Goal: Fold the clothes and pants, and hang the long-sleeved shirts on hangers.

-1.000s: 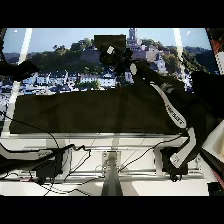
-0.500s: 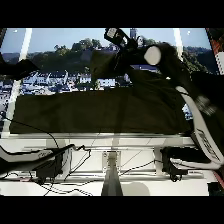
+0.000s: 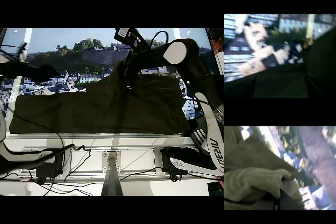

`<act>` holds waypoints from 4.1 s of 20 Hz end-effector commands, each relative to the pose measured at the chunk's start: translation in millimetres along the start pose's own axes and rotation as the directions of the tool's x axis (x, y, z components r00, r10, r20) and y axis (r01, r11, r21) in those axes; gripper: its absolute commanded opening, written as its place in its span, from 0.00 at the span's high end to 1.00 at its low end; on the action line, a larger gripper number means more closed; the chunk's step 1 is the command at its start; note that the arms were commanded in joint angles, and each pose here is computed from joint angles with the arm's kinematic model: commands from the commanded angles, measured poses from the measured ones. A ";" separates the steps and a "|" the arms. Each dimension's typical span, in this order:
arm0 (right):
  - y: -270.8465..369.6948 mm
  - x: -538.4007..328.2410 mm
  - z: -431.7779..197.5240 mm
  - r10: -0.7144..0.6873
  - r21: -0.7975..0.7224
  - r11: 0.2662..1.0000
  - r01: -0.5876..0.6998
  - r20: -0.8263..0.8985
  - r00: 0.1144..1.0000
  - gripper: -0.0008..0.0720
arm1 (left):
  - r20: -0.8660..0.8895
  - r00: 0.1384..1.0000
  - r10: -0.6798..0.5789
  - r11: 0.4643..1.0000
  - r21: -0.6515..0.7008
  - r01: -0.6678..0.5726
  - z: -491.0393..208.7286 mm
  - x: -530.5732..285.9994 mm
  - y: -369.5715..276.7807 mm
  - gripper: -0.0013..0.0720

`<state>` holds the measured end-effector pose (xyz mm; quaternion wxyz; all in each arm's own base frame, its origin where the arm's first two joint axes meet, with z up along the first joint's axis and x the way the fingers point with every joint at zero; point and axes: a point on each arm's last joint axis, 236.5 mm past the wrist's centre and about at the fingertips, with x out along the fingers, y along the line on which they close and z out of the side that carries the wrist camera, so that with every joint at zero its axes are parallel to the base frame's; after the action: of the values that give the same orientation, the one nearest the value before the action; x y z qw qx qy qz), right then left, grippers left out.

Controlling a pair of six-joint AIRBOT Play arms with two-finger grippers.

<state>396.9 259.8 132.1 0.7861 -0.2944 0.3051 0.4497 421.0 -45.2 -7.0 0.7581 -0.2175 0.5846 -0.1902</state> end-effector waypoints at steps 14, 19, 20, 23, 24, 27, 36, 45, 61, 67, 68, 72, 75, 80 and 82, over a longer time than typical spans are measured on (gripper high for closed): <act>-6.0 46.3 -43.1 0.064 0.117 0.992 -0.052 -0.104 0.993 0.94 | -0.116 0.993 0.016 0.989 0.151 0.001 -34.1 155.8 -60.2 0.77; -23.6 47.6 -34.3 -0.010 0.102 0.995 0.016 -0.067 0.998 0.95 | -0.024 1.000 0.002 0.982 0.190 0.003 -0.1 124.9 -68.9 0.96; -38.8 47.5 -26.6 -0.073 0.097 0.992 0.076 -0.034 0.997 0.94 | 0.017 1.000 -0.010 0.980 0.201 0.006 15.7 101.9 -74.3 0.96; -98.5 39.1 -0.2 -0.294 0.214 0.940 0.267 0.106 0.950 0.94 | 0.124 0.991 -0.045 0.969 0.245 0.013 46.4 5.9 -91.8 0.96; -119.0 36.4 2.0 -0.356 0.289 0.907 0.306 0.138 0.924 0.94 | 0.158 0.986 -0.049 0.965 0.263 0.006 48.3 -29.6 -96.8 0.96; -157.6 39.3 -17.0 -0.440 0.511 0.799 0.317 0.138 0.887 0.12 | 0.329 0.942 -0.062 0.955 0.295 -0.040 43.2 -135.5 -117.4 0.96; -167.6 9.1 -137.8 -0.296 0.674 0.666 0.319 -0.154 0.943 0.04 | 0.849 0.528 0.007 0.898 0.227 -0.376 43.3 -337.0 -159.6 0.96; -146.7 -77.0 -310.8 -0.016 0.759 0.520 0.392 -0.450 0.893 0.26 | 0.677 0.623 0.392 0.862 -0.032 -0.506 106.1 -248.8 12.3 0.96; -96.3 10.3 -381.3 0.156 1.000 0.013 0.005 -0.007 0.988 0.26 | 0.467 0.757 0.456 0.889 -0.199 -0.412 132.7 -96.7 137.5 0.96; -94.3 27.9 -361.0 0.167 0.997 0.019 -0.078 0.074 0.983 0.38 | 0.447 0.769 0.457 0.889 -0.203 -0.410 129.5 -88.3 142.4 0.96; -92.9 33.0 -355.9 0.174 0.996 0.040 -0.078 0.070 0.982 0.48 | 0.438 0.774 0.457 0.889 -0.204 -0.409 128.0 -84.9 144.2 0.96; -105.4 42.9 -333.9 0.149 0.974 0.213 -0.079 0.048 0.988 0.94 | 0.452 0.768 0.453 0.891 -0.204 -0.406 131.2 -91.9 140.4 0.96; -139.6 20.1 -333.0 0.058 0.958 0.288 -0.008 -0.009 0.998 0.94 | 0.530 0.703 0.474 0.876 -0.204 -0.437 143.2 -142.0 131.3 0.96; -184.0 -38.2 -369.4 -0.143 0.956 0.228 0.186 -0.156 0.977 0.94 | 0.608 0.576 0.545 0.817 -0.234 -0.527 138.9 -225.7 130.7 0.96; -185.2 -46.0 -378.3 -0.151 0.960 0.204 0.191 -0.162 0.975 0.94 | 0.608 0.575 0.548 0.816 -0.238 -0.527 138.4 -226.6 132.5 0.96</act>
<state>461.8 -93.4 -48.6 0.8253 0.2241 0.5076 0.1049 511.7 190.4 117.3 0.9268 -0.1067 0.3356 0.1305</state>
